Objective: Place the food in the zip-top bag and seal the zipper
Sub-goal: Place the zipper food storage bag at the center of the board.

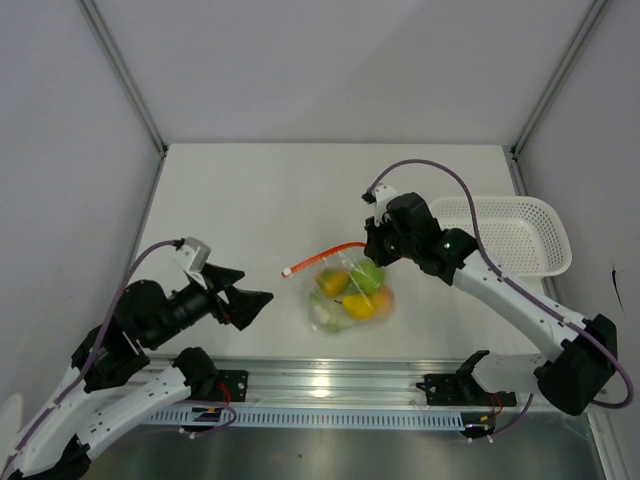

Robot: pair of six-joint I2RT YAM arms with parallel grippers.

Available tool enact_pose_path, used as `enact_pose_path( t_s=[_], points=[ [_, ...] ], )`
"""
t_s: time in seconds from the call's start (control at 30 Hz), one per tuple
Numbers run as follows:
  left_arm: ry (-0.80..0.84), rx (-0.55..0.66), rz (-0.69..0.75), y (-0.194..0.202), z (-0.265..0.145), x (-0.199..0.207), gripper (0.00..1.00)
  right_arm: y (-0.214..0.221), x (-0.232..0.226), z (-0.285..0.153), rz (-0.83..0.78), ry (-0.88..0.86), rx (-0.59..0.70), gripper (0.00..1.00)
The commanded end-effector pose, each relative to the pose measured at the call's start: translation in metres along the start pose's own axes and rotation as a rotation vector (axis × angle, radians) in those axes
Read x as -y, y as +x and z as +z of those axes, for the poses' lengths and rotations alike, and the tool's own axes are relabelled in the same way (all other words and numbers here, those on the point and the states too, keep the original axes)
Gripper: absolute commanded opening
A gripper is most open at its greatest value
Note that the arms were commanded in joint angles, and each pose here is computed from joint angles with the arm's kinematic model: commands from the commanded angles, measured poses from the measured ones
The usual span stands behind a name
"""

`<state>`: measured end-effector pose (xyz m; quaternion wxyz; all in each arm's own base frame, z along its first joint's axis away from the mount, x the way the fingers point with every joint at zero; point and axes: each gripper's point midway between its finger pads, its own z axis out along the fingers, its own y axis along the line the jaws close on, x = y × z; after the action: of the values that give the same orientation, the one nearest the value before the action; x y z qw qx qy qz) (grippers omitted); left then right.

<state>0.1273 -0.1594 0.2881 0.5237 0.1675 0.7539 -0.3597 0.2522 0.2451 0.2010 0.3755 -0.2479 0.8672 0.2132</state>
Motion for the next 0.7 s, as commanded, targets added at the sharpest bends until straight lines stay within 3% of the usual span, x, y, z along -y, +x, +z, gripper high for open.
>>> enact_pose_path(
  t_s=[0.0, 0.2, 0.4, 0.47, 0.53, 0.57, 0.67],
  points=[
    [-0.044, 0.086, 0.028, -0.018, -0.018, -0.008, 0.99, -0.052, 0.028, 0.006, 0.088, 0.086, 0.12, 0.0],
    [0.004, 0.034, 0.022, -0.005, -0.021, -0.001, 0.99, -0.064, 0.089, 0.056, 0.208, 0.214, 0.033, 0.0],
    [0.026, 0.007, 0.01, 0.008, -0.027, 0.0, 1.0, -0.071, 0.115, 0.105, 0.244, 0.247, -0.043, 0.0],
    [0.021, 0.011, 0.004, 0.009, -0.029, -0.001, 1.0, -0.083, 0.125, 0.11, 0.227, 0.289, -0.033, 0.06],
    [0.019, 0.001, -0.003, 0.012, -0.03, -0.002, 1.0, -0.078, 0.134, 0.123, 0.228, 0.317, -0.075, 0.18],
    [0.02, -0.001, -0.014, 0.013, -0.03, -0.001, 1.0, -0.078, 0.139, 0.126, 0.224, 0.342, -0.084, 0.39],
    [0.025, 0.003, -0.04, 0.017, -0.028, -0.001, 1.0, -0.082, 0.147, 0.123, 0.221, 0.398, -0.091, 0.68]
  ],
)
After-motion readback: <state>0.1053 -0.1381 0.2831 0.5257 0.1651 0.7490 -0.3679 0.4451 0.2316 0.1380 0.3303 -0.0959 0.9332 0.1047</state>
